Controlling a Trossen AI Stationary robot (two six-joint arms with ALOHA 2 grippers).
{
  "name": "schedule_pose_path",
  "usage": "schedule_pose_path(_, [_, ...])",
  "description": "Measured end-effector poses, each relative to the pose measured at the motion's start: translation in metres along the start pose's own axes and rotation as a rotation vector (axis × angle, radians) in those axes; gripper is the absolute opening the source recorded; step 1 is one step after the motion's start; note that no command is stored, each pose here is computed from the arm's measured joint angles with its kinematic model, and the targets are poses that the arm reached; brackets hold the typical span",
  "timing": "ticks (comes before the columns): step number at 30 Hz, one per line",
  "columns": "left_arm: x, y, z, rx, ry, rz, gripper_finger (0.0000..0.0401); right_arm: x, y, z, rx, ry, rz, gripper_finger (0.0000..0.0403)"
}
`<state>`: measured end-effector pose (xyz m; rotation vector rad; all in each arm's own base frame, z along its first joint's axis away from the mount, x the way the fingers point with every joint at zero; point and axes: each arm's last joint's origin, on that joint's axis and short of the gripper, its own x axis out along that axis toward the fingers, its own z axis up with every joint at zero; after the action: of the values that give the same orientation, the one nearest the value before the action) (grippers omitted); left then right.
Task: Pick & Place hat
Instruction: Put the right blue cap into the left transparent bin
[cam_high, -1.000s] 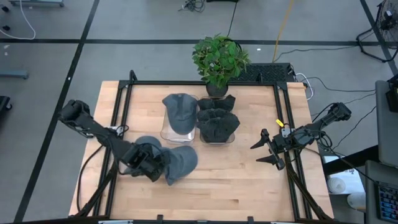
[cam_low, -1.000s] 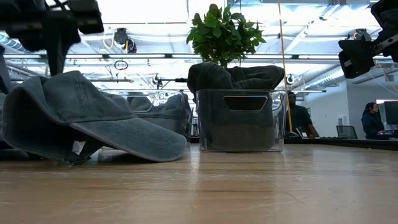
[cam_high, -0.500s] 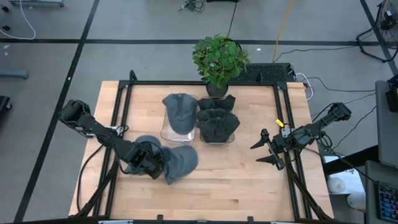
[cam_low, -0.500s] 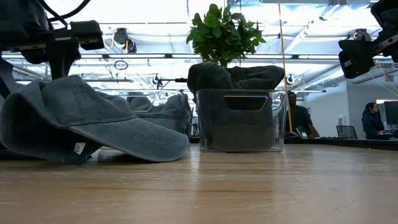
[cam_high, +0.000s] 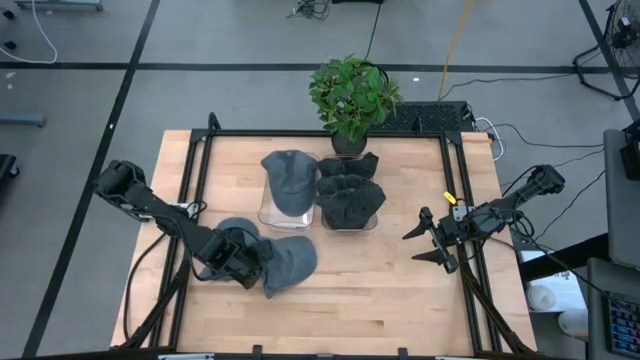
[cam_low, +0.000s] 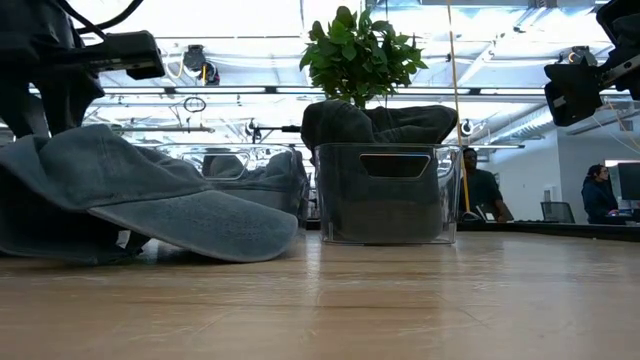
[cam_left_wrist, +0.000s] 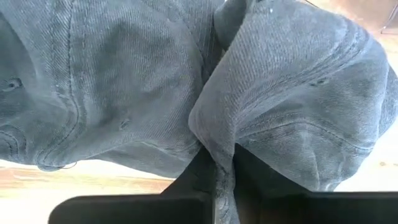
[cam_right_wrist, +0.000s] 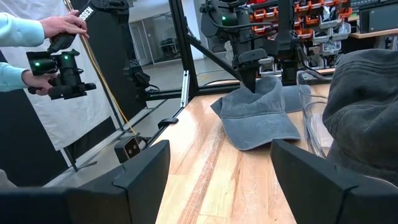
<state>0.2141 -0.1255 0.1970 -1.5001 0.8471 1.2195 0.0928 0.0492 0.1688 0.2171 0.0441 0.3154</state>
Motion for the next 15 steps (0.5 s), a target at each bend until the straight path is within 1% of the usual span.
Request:
schedule_pose_path(2, [0.0,0.0,0.0,0.0,0.0,0.0,0.0026,0.0,0.0,0.0,0.0,0.0,0.0,0.0267])
schedule_pose_path(5, [0.0,-0.0002,-0.0002,0.001,0.007,0.003,0.0041,0.0,0.0,0.0,0.0,0.0,0.0,0.0267])
schedule_pose_path(7, [0.0,-0.0003,-0.0011,0.014,0.025,0.011,0.0042,0.0,0.0,0.0,0.0,0.0,0.0,0.0267])
schedule_pose_path(10, [-0.0007,-0.0016,-0.0035,0.056,0.061,0.013,0.0027,0.0,0.0,0.0,0.0,0.0,0.0,0.0267])
schedule_pose_path(15, [-0.0084,-0.0053,-0.0077,0.149,0.174,-0.018,0.0027,0.0,0.0,0.0,0.0,0.0,0.0,0.0267])
